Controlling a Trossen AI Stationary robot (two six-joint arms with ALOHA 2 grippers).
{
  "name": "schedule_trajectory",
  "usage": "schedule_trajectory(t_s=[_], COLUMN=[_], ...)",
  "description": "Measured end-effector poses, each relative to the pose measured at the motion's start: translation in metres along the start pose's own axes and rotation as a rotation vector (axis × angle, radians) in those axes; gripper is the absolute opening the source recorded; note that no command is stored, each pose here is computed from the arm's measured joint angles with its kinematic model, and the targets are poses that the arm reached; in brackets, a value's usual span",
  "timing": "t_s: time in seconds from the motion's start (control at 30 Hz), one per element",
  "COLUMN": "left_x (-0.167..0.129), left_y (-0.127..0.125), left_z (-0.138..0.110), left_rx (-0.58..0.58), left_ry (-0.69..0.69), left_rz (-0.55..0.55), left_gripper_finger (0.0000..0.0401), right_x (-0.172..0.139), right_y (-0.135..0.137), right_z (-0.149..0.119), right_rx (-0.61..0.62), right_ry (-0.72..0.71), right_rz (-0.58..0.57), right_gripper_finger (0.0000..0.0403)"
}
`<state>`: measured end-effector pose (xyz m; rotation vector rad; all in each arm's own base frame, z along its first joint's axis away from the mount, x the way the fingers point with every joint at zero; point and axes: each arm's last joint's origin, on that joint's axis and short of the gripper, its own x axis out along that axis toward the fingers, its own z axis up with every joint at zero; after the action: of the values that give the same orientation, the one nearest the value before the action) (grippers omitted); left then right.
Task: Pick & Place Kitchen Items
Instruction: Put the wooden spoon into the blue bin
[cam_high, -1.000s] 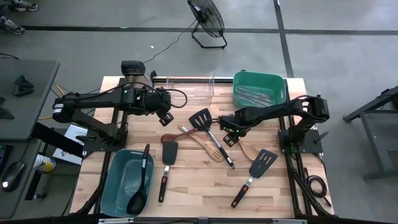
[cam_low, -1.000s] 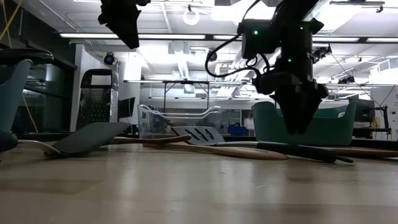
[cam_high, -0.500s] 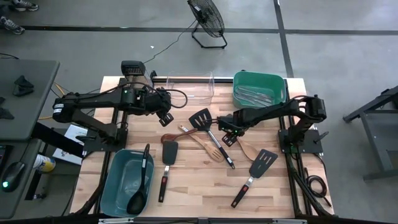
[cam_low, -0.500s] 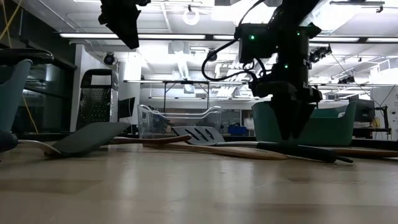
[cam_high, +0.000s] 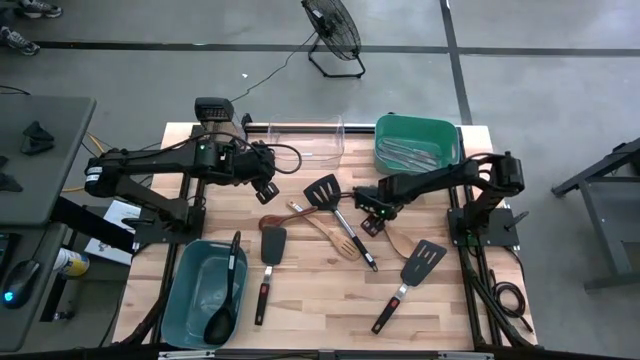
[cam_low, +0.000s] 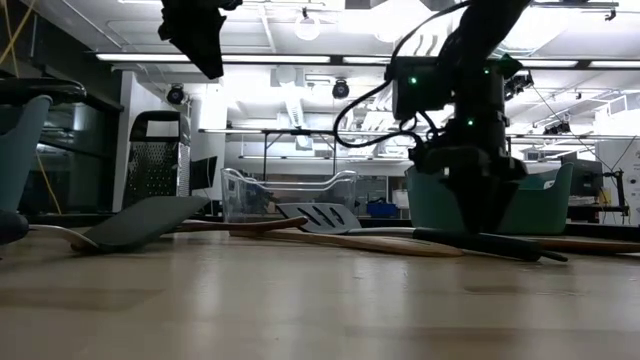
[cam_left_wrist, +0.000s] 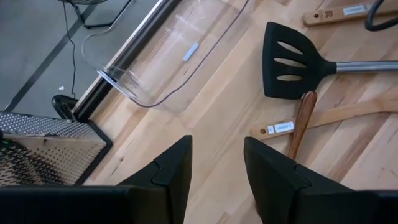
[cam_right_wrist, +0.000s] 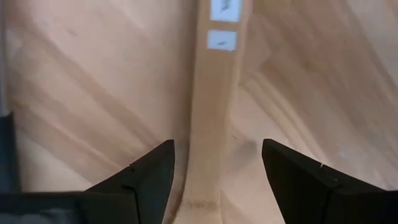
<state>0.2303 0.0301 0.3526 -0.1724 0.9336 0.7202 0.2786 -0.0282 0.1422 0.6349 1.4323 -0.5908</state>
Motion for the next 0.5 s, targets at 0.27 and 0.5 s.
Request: schedule_trajectory(t_s=[0.27, 0.5], left_x=[0.0, 0.0], left_y=[-0.001, -0.001], left_z=[0.0, 0.0], left_rx=[-0.001, 0.0], left_ry=[0.009, 0.011], left_rz=[-0.019, -0.022], left_gripper_finger=[0.0142, 0.0142], right_x=[0.003, 0.012], right_y=[0.01, 0.005], right_z=[-0.011, -0.022], right_rx=[-0.036, -0.001], right_ry=[0.029, 0.042], right_rz=[0.032, 0.01], right_gripper_finger=[0.0234, 0.0234])
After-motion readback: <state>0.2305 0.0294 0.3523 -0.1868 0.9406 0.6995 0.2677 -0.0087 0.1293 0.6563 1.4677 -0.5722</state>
